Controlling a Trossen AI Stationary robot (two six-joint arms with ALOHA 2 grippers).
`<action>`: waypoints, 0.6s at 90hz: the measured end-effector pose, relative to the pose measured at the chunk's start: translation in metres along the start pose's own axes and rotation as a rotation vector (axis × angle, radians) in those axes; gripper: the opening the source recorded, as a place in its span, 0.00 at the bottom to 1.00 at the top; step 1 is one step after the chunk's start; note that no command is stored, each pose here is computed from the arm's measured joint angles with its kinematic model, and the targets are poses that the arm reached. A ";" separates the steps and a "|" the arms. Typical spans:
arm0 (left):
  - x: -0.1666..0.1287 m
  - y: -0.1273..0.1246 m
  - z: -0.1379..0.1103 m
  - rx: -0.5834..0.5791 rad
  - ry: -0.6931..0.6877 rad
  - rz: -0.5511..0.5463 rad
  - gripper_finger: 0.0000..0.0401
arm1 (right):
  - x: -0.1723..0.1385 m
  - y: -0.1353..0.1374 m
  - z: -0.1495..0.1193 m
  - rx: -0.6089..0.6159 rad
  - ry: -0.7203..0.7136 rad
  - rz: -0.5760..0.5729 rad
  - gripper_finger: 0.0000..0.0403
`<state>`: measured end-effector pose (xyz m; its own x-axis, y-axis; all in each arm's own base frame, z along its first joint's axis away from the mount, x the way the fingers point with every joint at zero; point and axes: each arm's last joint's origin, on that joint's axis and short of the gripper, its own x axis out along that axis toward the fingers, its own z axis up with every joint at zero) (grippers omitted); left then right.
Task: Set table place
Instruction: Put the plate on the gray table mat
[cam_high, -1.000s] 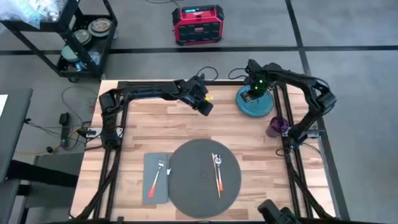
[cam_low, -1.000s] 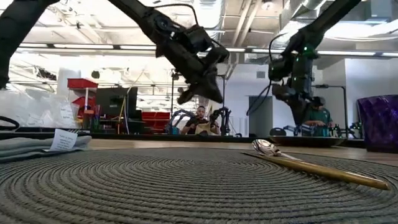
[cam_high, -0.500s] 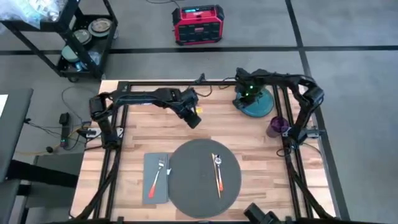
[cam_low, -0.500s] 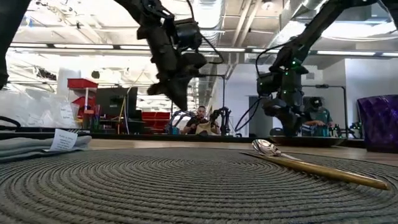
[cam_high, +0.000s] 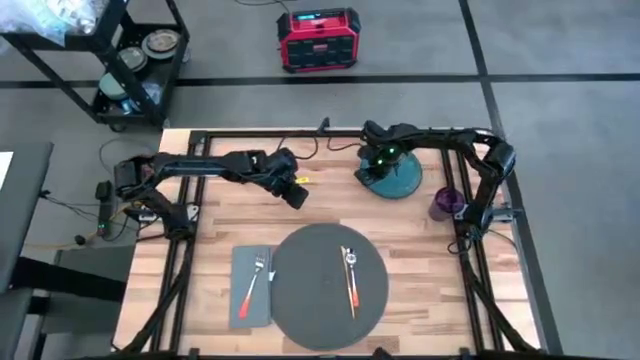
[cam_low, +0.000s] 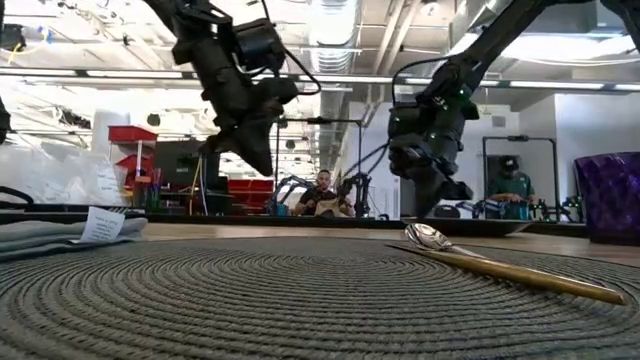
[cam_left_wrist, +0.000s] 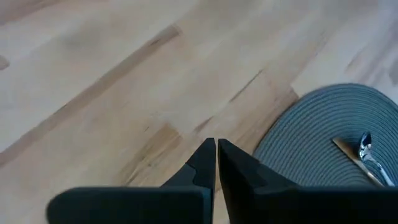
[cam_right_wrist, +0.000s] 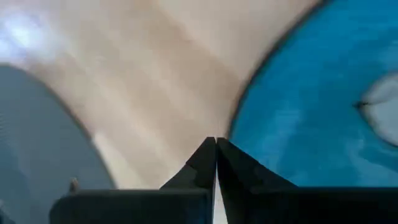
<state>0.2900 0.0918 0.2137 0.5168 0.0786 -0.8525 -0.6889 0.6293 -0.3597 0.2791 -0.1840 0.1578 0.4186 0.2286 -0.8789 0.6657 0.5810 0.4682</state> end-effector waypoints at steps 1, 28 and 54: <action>0.000 0.000 0.000 -0.001 0.000 0.000 0.00 | 0.001 0.002 0.000 -0.003 -0.002 0.006 0.00; 0.000 0.001 -0.001 -0.014 -0.001 -0.001 0.00 | -0.005 0.015 0.003 -0.002 -0.126 -0.069 0.00; 0.001 -0.006 -0.004 0.017 -0.006 -0.021 0.00 | -0.027 -0.035 0.006 0.160 -0.119 -0.273 0.00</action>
<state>0.2927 0.0845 0.2138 0.5344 0.0698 -0.8424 -0.6689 0.6441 -0.3710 0.2483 -0.2148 0.1654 0.2741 -0.0172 -0.9615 0.8480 0.4759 0.2332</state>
